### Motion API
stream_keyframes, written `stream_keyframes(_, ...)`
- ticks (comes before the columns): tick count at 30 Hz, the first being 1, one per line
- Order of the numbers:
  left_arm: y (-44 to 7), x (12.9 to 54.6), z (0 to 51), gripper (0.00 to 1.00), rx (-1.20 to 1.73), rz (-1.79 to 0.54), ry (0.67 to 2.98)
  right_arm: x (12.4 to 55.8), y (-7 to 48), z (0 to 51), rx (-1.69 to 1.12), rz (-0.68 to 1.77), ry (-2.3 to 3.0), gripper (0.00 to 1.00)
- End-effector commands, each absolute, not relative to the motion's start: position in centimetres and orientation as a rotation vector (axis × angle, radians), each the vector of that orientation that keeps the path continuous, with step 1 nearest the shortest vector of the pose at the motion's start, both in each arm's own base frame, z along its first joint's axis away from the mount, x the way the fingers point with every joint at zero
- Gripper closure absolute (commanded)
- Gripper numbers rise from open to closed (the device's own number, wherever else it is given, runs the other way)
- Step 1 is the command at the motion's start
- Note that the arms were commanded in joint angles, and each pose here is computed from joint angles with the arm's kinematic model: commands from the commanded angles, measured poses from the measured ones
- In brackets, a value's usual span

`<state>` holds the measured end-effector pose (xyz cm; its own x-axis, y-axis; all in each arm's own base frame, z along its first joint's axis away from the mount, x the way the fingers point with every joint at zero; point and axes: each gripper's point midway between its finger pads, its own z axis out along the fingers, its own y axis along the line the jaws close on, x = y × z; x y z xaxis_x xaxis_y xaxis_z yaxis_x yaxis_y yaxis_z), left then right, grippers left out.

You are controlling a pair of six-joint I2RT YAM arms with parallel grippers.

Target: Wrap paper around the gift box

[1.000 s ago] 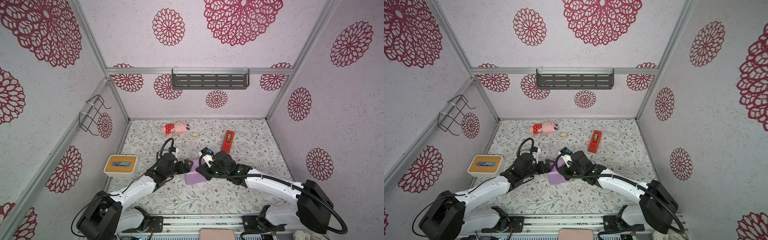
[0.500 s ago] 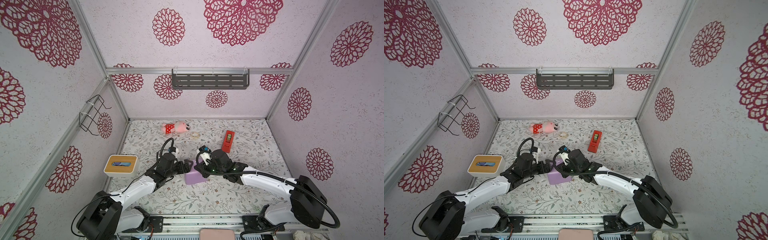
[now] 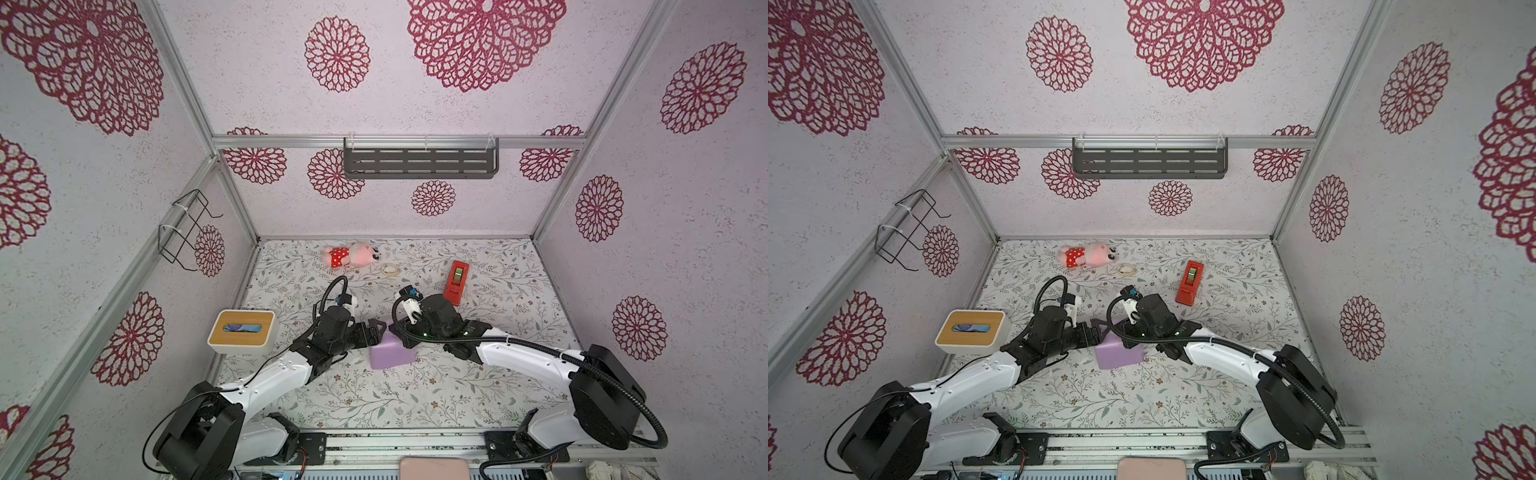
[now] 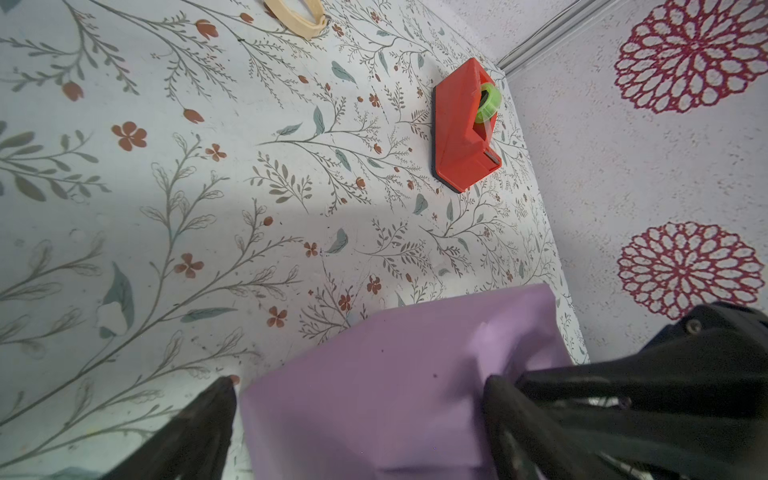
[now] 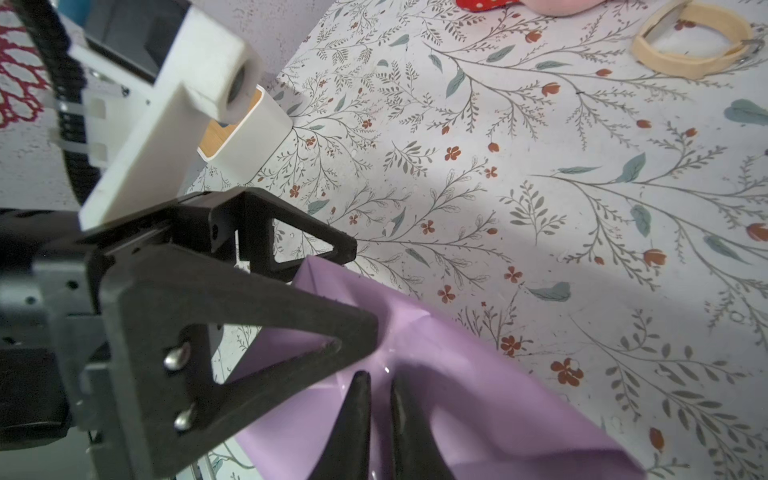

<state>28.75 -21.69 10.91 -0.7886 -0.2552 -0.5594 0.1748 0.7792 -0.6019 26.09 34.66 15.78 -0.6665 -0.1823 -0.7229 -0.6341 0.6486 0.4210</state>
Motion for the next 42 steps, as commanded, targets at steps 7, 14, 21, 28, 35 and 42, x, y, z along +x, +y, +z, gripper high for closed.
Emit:
stream_keyframes(7,-20.0,26.1,6.2,0.06,-0.06,-0.761,2.513,30.0,33.5,16.1,-0.486,0.793,2.232,0.86)
stream_keyframes(14,-20.2,26.2,6.4,0.06,-0.053,-0.77,2.514,30.8,33.4,19.3,-0.52,0.824,2.175,0.85)
stream_keyframes(21,-20.4,26.6,6.9,0.06,-0.058,-0.778,2.496,26.1,33.0,20.2,-0.635,0.942,2.145,0.82)
stream_keyframes(28,-21.0,27.6,8.9,0.04,-0.065,-0.803,2.445,22.1,33.5,17.7,-0.741,0.986,2.197,0.81)
stream_keyframes(35,-21.8,29.9,16.1,0.0,-0.031,-0.841,2.267,22.7,30.9,20.1,-0.684,0.857,2.129,0.68)
stream_keyframes(42,-19.1,27.7,19.2,0.0,-0.042,-0.816,2.132,22.2,25.3,18.7,-0.625,0.59,2.144,0.39)
